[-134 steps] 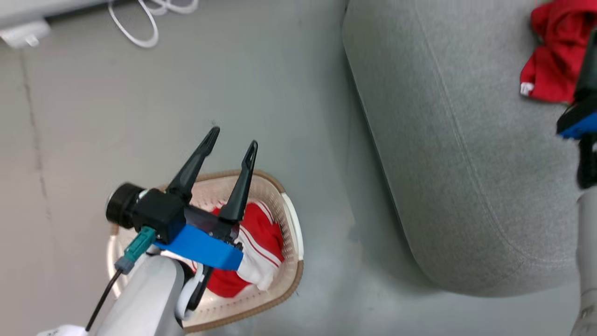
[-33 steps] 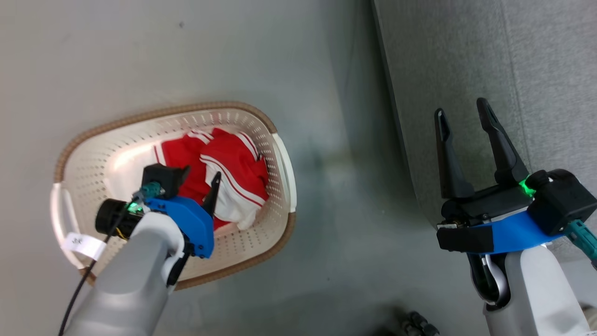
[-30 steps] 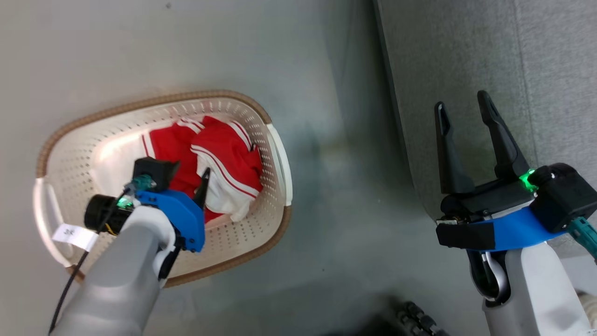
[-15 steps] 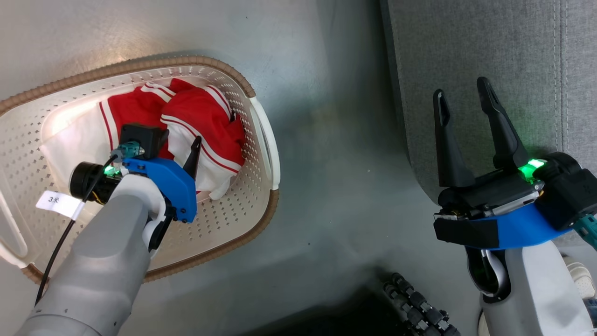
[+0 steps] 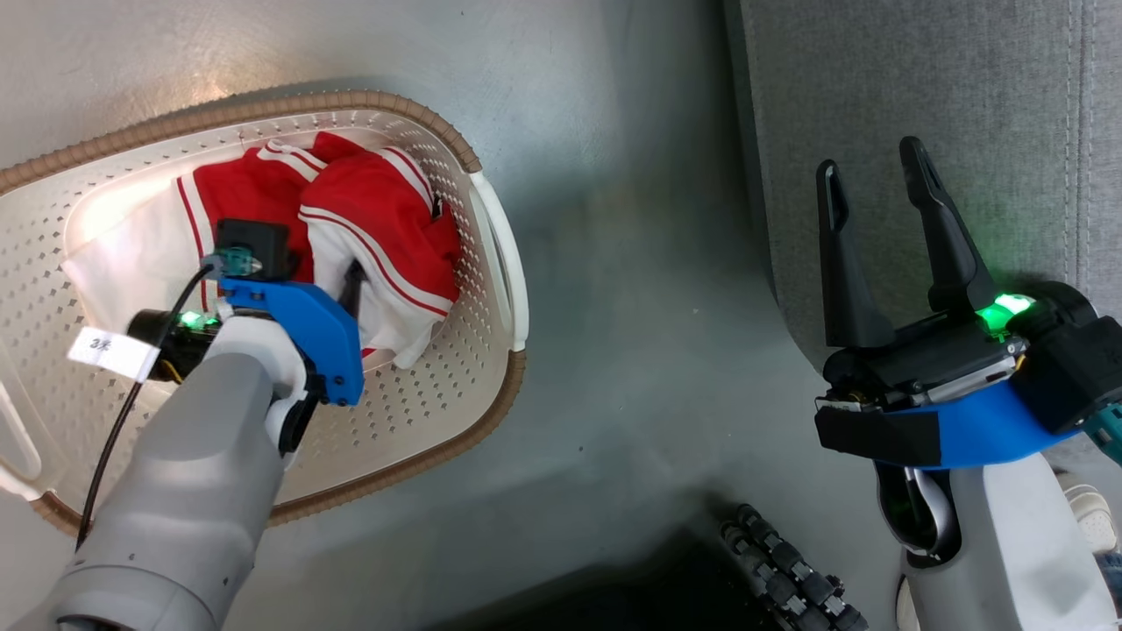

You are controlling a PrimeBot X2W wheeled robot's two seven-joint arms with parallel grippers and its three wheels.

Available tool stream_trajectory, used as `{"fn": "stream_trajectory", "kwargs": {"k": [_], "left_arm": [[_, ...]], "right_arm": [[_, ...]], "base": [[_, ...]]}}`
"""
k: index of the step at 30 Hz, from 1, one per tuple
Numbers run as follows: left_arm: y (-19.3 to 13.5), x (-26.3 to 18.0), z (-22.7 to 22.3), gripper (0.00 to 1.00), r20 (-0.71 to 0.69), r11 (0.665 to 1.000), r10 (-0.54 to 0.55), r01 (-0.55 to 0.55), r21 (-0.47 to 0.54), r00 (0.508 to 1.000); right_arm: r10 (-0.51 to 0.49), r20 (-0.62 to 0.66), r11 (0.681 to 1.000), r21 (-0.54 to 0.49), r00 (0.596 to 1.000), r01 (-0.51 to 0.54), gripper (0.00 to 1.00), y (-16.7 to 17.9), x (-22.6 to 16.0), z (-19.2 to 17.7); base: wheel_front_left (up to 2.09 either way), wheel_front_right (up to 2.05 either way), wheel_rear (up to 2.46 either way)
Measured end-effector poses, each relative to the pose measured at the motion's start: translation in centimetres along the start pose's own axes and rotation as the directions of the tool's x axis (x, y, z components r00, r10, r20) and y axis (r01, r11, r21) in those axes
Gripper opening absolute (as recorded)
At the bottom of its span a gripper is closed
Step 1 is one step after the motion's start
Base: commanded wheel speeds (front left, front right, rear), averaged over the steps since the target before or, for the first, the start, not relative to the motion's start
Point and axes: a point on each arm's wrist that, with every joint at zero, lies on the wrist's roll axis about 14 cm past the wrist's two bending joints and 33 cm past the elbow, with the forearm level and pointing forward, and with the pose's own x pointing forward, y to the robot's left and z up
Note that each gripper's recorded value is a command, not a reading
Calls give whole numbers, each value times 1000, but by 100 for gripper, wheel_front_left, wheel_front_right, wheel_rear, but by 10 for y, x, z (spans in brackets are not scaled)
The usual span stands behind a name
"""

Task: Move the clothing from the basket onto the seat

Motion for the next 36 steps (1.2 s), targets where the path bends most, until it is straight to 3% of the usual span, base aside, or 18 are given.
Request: {"fn": "stream_trajectory", "kwargs": {"k": [9,11,13,28,36], "left_arm": [[-6,0,-20,100,-102,999,-21,18,-34,995],[-7,-1,-23,44,-121,999,-22,18,-36,992],[-8,-1,-24,0,-126,999,-26,23,-26,992],[-18,-10,-10,0,-94,998,-63,63,-7,994],[-29,-43,6,0,-23,998,-61,61,22,998]], "right_arm": [[10,-6,1000,5,1000,-10,100,4,3,-5],[12,-5,1000,5,1000,-12,100,4,3,-5],[13,-5,1000,3,1000,-13,100,5,4,-5],[22,15,1000,1,1000,-22,100,8,3,5],[48,88,999,-6,995,-47,100,17,0,38]], "base": [[0,0,0],[0,0,0],[0,0,0],[0,0,0],[0,0,0]]}}
